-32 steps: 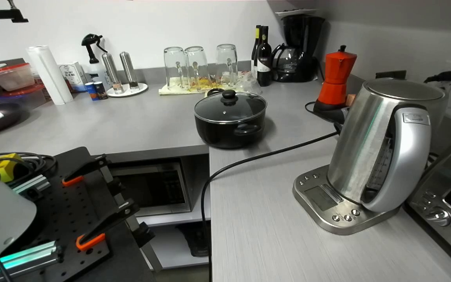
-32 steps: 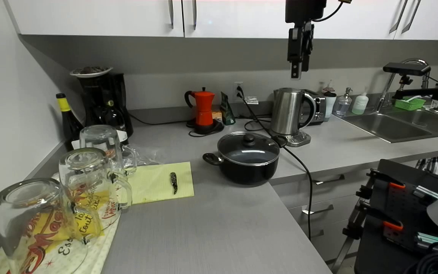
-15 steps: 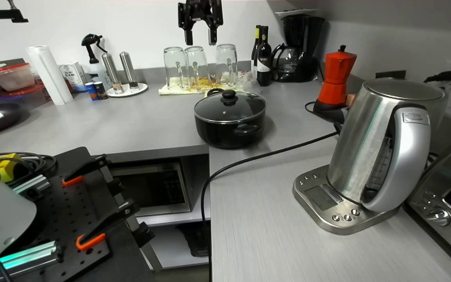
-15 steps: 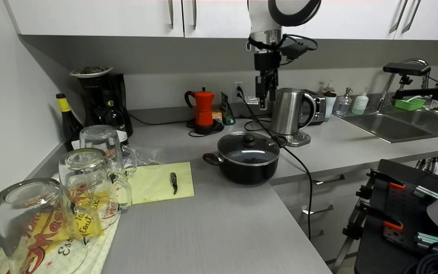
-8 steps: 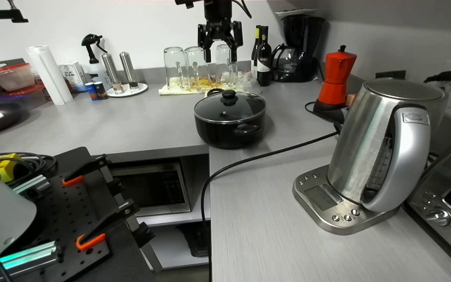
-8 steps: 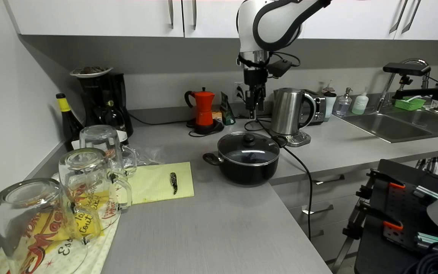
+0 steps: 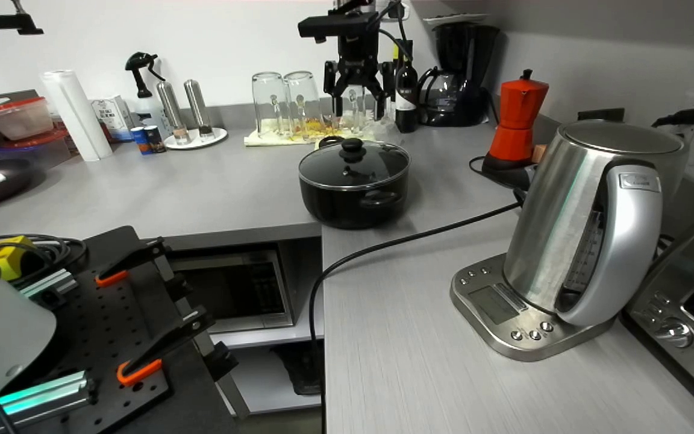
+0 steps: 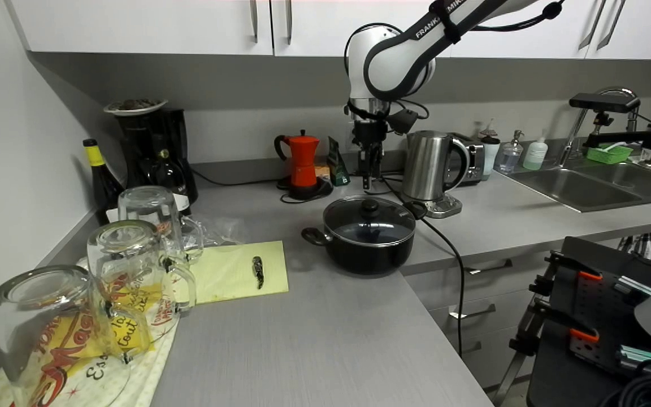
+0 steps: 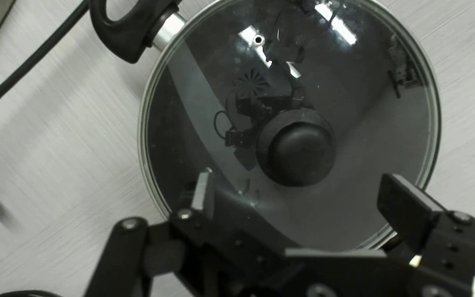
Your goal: Remove the glass lid from the black pot.
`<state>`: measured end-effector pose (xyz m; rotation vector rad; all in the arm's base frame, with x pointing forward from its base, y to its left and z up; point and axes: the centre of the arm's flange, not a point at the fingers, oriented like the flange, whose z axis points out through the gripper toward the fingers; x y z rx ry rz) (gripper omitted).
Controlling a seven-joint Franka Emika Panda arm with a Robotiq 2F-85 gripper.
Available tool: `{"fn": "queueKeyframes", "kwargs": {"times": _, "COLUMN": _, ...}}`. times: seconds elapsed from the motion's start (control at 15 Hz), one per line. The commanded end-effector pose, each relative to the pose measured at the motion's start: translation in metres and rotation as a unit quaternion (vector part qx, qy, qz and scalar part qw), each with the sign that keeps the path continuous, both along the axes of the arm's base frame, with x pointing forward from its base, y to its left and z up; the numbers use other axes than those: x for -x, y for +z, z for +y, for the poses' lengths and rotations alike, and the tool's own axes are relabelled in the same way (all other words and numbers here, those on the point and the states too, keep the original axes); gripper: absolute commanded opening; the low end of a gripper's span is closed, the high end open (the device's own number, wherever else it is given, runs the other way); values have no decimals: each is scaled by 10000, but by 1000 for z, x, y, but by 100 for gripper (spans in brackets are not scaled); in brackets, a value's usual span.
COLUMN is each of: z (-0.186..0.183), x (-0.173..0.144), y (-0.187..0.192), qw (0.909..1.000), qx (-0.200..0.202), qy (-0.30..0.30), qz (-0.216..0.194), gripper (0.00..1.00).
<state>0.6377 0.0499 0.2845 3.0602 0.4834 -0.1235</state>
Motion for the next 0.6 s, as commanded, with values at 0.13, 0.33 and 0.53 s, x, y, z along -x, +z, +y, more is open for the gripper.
{"fn": "queueKeyframes", "kwargs": {"times": 0.13, "z": 9, "x": -8, "y": -23, "qw": 9990, "qx": -236, "qy": 347, "qz": 155, "gripper": 100}}
{"fn": "queueKeyframes", "kwargs": {"times": 0.33, "z": 16, "x": -4, "y": -34, "qw": 9983, "qx": -268, "qy": 456, "qz": 231, "gripper": 100}}
{"fn": "queueKeyframes", "kwargs": {"times": 0.53, "z": 18, "x": -2, "y": -43, "qw": 9980, "qx": -291, "qy": 468, "qz": 297, "gripper": 100}}
